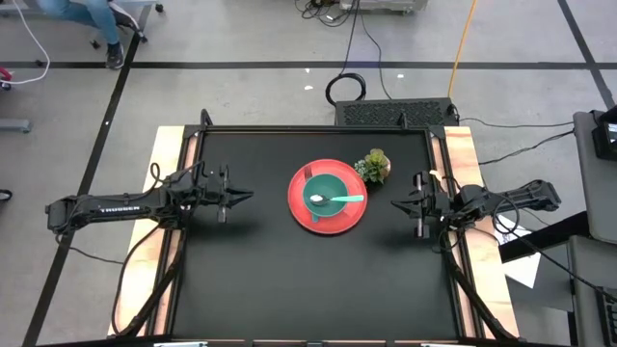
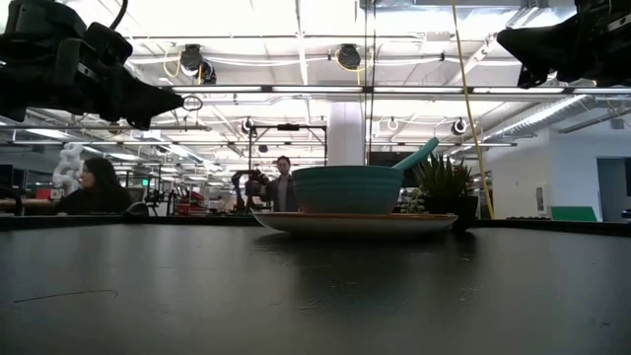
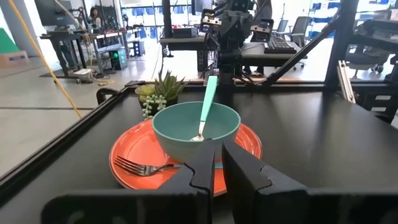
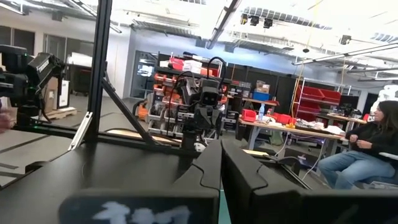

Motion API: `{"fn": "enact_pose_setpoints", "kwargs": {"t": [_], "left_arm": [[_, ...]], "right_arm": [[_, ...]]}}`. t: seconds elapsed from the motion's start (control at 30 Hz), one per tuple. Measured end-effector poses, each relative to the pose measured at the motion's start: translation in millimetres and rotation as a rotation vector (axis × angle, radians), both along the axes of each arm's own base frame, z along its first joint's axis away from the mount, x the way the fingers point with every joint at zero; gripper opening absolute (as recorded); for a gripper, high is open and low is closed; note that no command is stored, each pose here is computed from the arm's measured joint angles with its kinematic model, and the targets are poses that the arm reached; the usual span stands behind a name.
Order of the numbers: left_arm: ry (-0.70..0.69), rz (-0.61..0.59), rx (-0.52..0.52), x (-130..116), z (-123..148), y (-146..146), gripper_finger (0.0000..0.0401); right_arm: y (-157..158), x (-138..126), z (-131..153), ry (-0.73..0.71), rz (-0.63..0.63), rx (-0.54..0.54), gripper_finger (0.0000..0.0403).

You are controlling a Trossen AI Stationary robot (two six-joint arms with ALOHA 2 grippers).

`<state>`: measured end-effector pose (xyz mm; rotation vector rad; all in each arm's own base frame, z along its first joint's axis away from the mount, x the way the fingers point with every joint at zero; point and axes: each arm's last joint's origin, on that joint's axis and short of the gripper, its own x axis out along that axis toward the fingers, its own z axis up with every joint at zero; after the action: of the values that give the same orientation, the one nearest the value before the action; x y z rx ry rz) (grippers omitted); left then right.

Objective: Set table place
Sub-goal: Return to Home Position

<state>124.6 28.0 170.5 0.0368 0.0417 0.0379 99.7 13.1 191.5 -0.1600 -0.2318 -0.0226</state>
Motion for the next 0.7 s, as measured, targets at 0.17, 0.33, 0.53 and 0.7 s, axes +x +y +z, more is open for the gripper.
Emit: {"fn": "enact_pose_setpoints", "kwargs": {"t": [0.17, 0.33, 0.53, 0.7], "left_arm": [[0.000, 0.000, 0.009, 0.0, 0.0, 0.0, 0.0037], [0.000, -0.001, 0.011, 0.0, 0.0, 0.0, 0.0037], [0.000, -0.001, 0.005, 0.0, 0.0, 0.0, 0.0037], [0.000, -0.001, 0.007, 0.0, 0.0, 0.0, 0.0037]], "right_arm": [[0.0, 0.0, 0.0, 0.000, 0.000, 0.001, 0.0000], [0.0, 0.0, -0.1, 0.000, 0.000, 0.001, 0.0000], [0.0, 0.0, -0.1, 0.000, 0.000, 0.001, 0.0000], [0.0, 0.0, -0.1, 0.000, 0.001, 0.001, 0.0000]]}}
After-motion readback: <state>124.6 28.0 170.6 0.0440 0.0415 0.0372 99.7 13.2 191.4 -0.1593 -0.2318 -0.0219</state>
